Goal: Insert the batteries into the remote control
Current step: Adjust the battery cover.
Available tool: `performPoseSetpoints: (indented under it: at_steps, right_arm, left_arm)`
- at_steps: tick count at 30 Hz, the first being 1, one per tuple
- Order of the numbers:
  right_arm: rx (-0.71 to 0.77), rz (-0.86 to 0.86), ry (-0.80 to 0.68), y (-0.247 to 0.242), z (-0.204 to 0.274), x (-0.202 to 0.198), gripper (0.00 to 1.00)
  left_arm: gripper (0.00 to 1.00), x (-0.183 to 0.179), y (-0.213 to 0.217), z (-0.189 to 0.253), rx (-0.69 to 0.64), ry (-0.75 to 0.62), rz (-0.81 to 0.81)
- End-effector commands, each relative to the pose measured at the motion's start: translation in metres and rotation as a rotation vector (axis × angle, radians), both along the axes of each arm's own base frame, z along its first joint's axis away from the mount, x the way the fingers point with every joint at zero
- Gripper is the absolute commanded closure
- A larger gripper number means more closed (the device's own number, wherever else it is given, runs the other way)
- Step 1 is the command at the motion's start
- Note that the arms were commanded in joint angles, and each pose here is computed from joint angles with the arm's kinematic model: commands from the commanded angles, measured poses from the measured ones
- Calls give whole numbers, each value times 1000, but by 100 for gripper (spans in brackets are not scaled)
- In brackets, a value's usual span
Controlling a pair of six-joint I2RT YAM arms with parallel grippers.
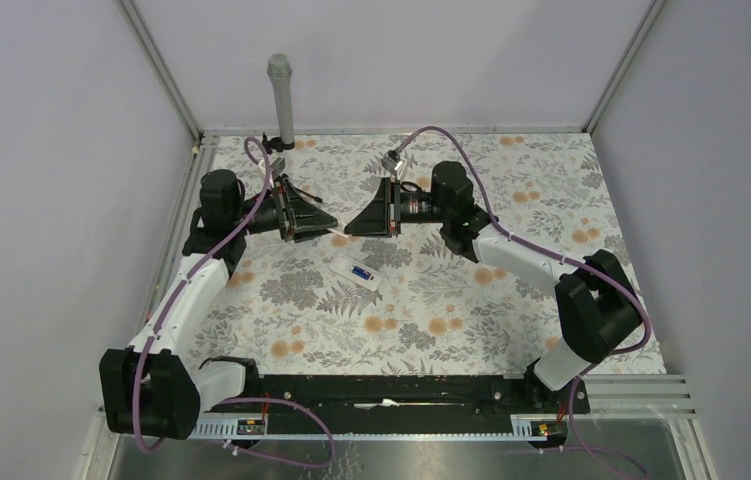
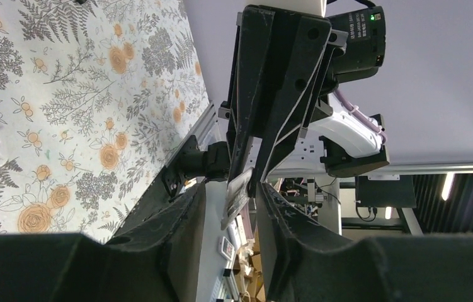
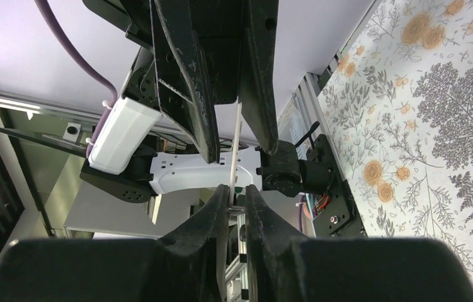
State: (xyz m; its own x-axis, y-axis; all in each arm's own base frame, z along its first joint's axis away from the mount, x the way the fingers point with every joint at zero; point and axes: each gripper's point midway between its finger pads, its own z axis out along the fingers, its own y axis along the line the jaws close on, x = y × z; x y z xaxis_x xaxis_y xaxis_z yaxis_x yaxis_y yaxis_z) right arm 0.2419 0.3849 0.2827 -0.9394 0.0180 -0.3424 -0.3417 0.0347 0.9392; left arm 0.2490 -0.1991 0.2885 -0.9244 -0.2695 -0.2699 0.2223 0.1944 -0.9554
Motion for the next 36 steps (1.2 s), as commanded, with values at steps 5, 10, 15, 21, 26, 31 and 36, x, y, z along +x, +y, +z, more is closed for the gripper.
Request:
performPoseSetpoints:
  at_steps: [5,10,15,21,26,31,36]
  right_arm:
    - [36,26,-20,-3,12,-6,88]
    - [26,-56,9,-3,9,5,56]
    - [-7,-176,57,-4,3,15,29]
    - [-26,-229,89,-4,1,21,40]
    - [-8,-221,135,2,1,21,58]
    - [-11,-219,154,4,-2,22,62]
    - [-11,-214,172,8,-5,23,62]
  left_arm:
    - [84,-5,3,22,-33,-40,-34]
    - [100,-1,4,19,-26,-38,-5]
    - [100,11,7,16,-5,-47,91]
    - [100,25,11,10,-4,-40,195]
    - [100,29,12,5,-20,-21,217]
    - [100,31,12,2,-22,-5,218]
    - [100,30,11,0,-27,13,218]
